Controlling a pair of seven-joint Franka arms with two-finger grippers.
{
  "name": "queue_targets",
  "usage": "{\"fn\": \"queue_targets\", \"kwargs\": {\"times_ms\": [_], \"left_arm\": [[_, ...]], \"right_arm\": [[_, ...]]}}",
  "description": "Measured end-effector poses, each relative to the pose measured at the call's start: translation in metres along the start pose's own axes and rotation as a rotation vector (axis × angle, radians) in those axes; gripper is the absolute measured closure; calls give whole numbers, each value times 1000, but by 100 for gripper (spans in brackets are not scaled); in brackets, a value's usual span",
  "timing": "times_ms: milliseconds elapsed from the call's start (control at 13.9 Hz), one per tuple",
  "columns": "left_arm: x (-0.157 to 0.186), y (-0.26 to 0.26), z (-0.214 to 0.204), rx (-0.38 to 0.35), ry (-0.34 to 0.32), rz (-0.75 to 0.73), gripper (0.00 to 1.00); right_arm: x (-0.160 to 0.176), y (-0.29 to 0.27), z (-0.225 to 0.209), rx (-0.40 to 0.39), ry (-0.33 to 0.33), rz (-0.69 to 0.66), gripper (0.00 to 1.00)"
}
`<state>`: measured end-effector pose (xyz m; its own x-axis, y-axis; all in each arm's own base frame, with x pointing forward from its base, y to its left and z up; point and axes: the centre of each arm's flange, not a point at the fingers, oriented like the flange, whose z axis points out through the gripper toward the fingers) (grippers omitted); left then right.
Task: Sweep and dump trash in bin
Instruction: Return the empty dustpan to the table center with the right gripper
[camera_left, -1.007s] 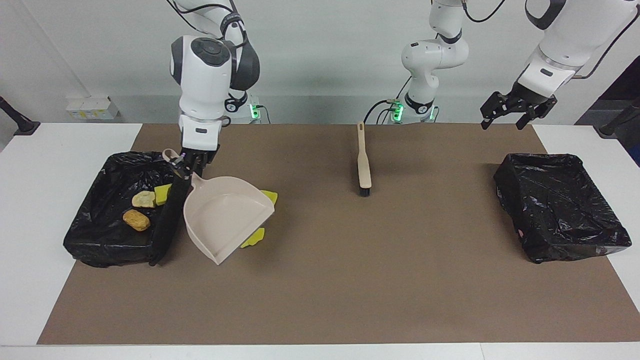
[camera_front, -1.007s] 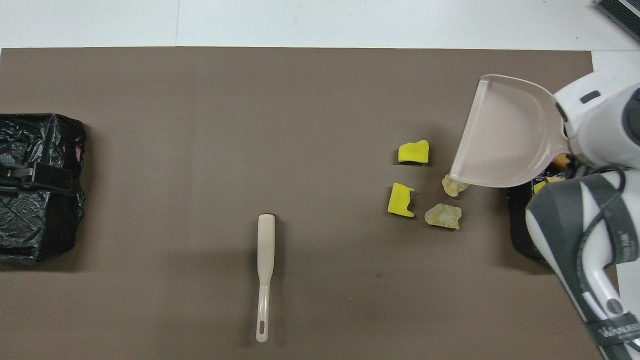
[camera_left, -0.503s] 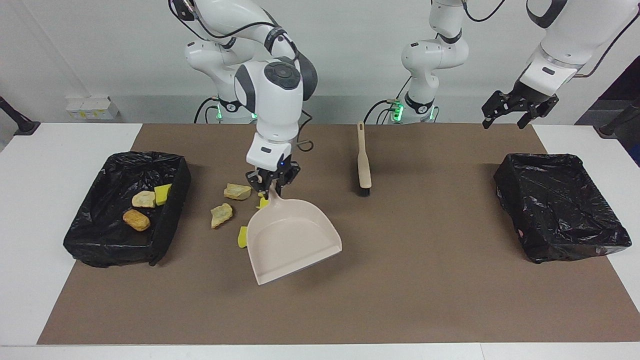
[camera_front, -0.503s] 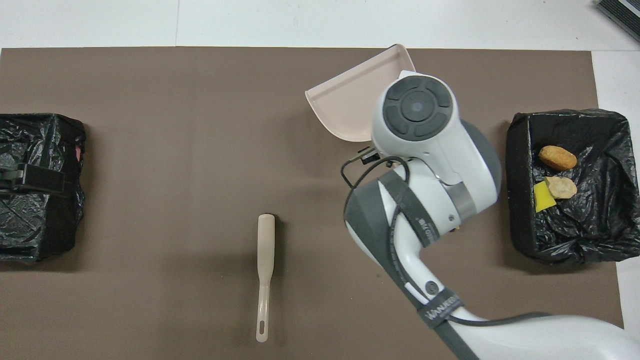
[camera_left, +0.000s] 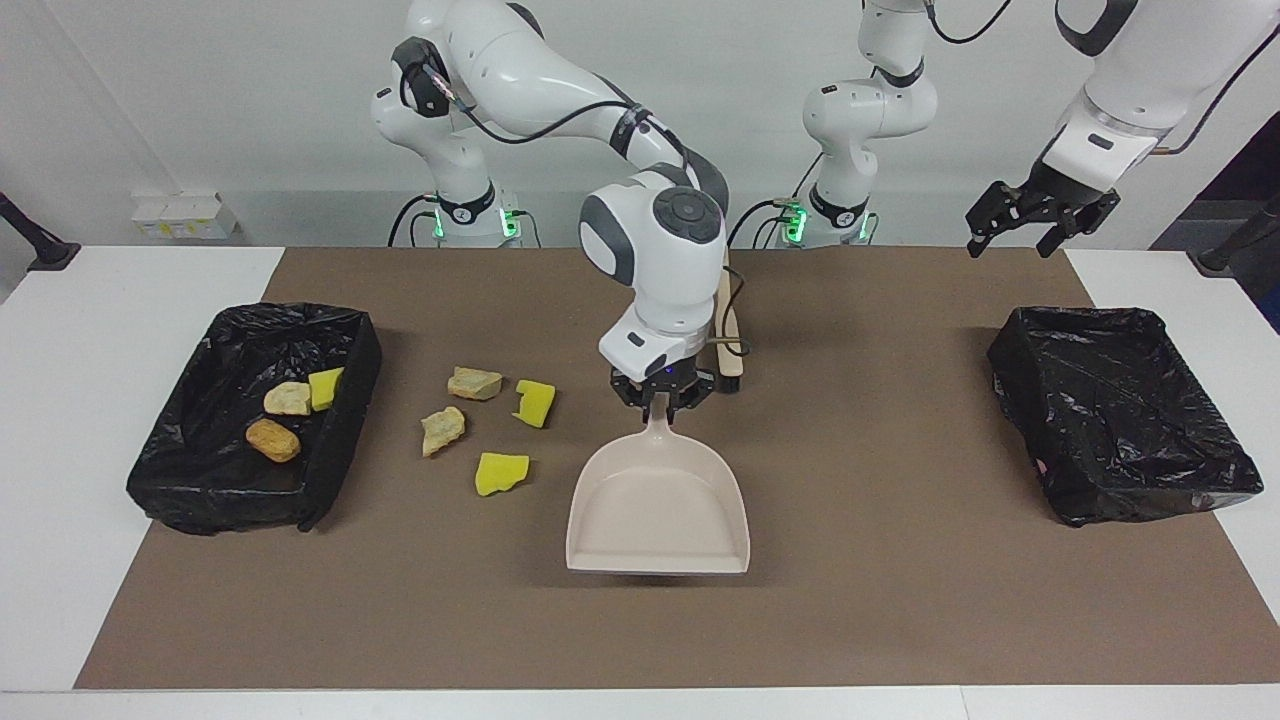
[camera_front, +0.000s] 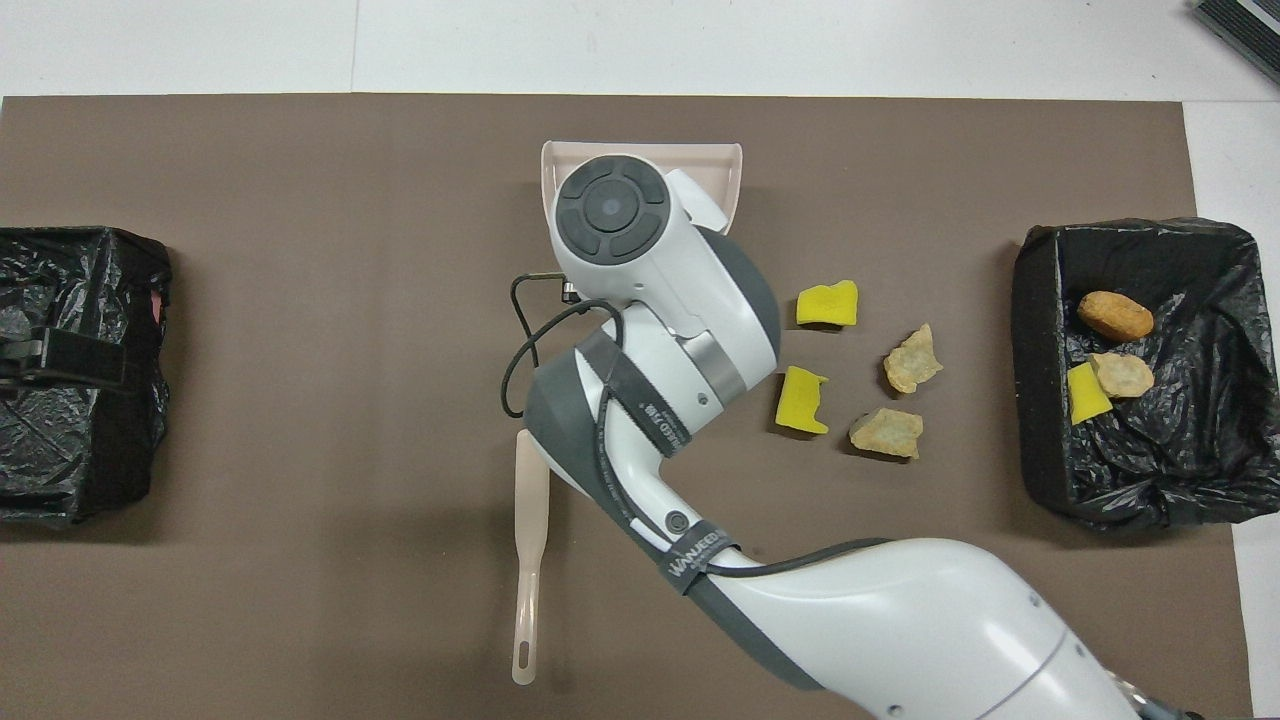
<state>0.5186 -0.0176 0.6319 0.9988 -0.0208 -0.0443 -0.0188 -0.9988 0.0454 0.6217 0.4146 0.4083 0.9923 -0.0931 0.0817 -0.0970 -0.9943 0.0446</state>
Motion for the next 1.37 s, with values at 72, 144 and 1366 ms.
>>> {"fn": "queue_targets", "kwargs": {"times_ms": [72, 144, 1366], "left_arm": [[0, 0, 0, 0, 0, 0, 0], [-1, 0, 1, 1, -7, 0, 0], [-17, -12, -6, 6, -53, -25, 0]], "right_arm": [[-4, -15, 6, 11, 1, 22, 69], [-9, -27, 9, 39, -6, 35, 69], [-45, -88, 22, 180, -33, -12, 67]]}}
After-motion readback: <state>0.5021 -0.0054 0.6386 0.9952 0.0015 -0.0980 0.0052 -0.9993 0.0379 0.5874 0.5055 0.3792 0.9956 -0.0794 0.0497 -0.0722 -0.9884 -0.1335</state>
